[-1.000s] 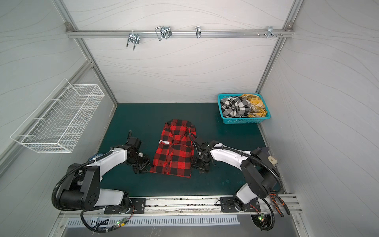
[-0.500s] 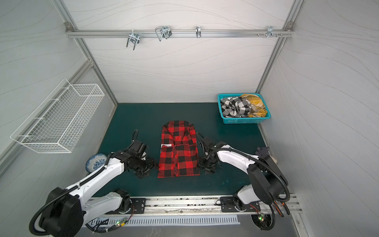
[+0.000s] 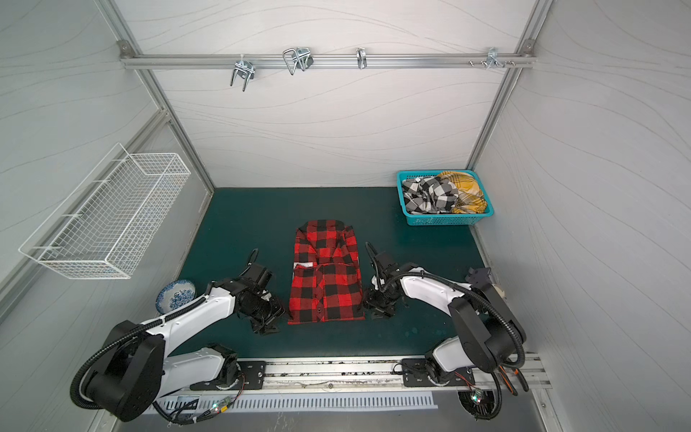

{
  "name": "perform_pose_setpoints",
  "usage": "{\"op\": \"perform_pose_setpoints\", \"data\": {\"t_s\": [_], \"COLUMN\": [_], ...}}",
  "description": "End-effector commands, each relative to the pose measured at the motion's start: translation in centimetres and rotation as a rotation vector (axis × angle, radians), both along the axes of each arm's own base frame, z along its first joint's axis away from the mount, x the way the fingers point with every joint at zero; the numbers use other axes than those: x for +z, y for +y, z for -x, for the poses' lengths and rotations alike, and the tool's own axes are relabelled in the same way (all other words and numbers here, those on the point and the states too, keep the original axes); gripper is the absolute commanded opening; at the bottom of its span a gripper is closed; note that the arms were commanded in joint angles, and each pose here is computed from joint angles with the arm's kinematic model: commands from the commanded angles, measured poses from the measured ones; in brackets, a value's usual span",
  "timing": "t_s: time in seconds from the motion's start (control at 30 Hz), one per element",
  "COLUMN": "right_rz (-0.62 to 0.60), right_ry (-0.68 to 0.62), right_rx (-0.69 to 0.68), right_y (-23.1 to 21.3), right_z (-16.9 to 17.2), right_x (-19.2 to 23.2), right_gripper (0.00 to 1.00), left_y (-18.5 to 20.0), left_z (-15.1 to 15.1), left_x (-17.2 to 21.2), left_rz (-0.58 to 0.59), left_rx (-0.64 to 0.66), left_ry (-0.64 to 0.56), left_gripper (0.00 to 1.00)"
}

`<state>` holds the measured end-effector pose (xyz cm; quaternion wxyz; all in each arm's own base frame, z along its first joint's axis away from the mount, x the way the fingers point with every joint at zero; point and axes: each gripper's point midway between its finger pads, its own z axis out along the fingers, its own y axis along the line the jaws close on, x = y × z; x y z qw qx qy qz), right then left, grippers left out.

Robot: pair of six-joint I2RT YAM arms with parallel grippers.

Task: Fold and stack the long sleeve shirts
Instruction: 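Lift the near edge with both grippers and hold it above the table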

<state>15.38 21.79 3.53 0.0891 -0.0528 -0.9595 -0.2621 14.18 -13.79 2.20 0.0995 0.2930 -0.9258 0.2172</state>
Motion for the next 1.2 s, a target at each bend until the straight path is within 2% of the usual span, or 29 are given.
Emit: {"op": "perform_pose_setpoints", "data": {"t_s": [0.0, 0.1, 0.23, 0.47, 0.8, 1.17], "right_rz": [-0.032, -0.02, -0.004, 0.004, 0.016, 0.02], "right_ry": [-0.002, 0.006, 0.012, 0.069, 0.089, 0.077], "right_rx": [-0.007, -0.012, -0.037, -0.004, 0.005, 0.003], "right_y": [0.5, 0.5, 0.1, 0.9, 1.2, 1.3], "right_z": [0.3, 0.5, 0.2, 0.7, 0.5, 0.0], "right_x": [0.5, 0.2, -0.5, -1.7, -2.7, -2.8], "right_gripper": [0.55, 0.56, 0.54, 0.49, 0.4, 0.37], "left_y": [0.1, 0.1, 0.2, 0.3, -0.5, -0.8], "left_z": [-1.5, -1.3, -1.4, -2.1, -2.8, -3.3], "left_x": [0.0, -0.6, -0.9, -0.6, -1.7, -2.4], "left_rz": [-0.029, -0.033, -0.04, -0.022, 0.025, 0.028], "left_rx": [-0.032, -0.036, -0.028, -0.011, -0.008, -0.013], "left_ry": [-0.047, -0.024, -0.025, -0.038, -0.014, 0.01], "left_gripper": [0.56, 0.49, 0.48, 0.59, 0.56, 0.41]}}
